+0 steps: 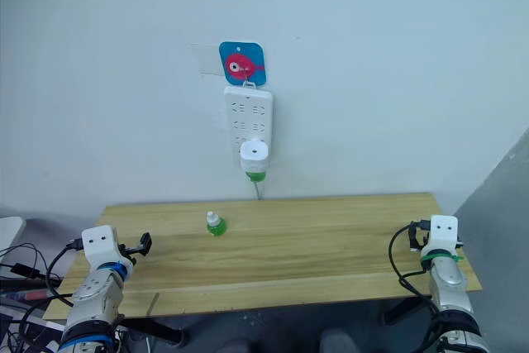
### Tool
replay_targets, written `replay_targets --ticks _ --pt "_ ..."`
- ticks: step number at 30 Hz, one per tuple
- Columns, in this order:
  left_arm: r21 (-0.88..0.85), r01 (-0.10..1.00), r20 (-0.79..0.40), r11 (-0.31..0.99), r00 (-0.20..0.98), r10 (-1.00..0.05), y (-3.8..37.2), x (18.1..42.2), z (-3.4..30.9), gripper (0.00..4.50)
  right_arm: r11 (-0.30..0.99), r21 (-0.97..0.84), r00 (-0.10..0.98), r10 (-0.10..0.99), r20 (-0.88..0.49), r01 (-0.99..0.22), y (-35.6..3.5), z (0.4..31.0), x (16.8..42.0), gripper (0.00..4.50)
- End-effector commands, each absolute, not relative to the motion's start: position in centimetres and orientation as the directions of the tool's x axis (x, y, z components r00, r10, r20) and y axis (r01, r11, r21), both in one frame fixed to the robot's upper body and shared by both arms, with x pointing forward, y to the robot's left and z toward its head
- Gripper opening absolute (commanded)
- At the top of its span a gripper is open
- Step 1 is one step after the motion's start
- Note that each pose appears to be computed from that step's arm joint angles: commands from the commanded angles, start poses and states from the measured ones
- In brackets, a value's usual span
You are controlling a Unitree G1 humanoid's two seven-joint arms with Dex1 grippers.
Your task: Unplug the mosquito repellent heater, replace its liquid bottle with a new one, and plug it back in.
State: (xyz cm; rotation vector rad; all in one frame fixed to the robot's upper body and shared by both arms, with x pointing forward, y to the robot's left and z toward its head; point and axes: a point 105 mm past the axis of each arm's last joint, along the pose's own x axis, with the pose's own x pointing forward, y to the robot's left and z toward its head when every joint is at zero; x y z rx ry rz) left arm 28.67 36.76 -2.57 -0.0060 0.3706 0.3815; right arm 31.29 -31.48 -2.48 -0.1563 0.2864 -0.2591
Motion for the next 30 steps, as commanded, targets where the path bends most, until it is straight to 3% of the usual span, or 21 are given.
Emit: replay_targets --ticks 1,7,21,27,30 --pt "0.077 -0.358 -0.316 0.931 0.876 0.363 37.3 29.1 -1.3 4.50 0.951 -0.199 0.941 -0.274 -0.197 0.236 -31.7 -0.7 32.1 4.46" --pt "0.079 -0.399 -0.325 0.914 0.856 0.402 38.1 28.3 -1.5 4.50 0.964 -0.181 0.953 -0.227 -0.199 0.192 -31.1 -0.6 32.5 4.46" --pt "0.091 -0.354 -0.289 0.931 0.885 0.365 38.3 28.7 -0.1 4.50 0.973 -0.138 0.963 -0.207 -0.175 0.184 -29.8 0.3 32.6 4.46" --pt "0.047 -0.267 -0.229 0.963 0.935 0.271 37.6 29.4 1.9 4.50 0.981 -0.185 0.984 -0.081 -0.160 0.051 -28.4 1.4 32.3 4.46" --pt "0.015 -0.170 -0.159 0.985 0.973 0.170 36.8 29.8 4.4 4.31 0.985 -0.161 0.993 0.050 -0.107 -0.067 -26.1 3.9 32.8 4.50"
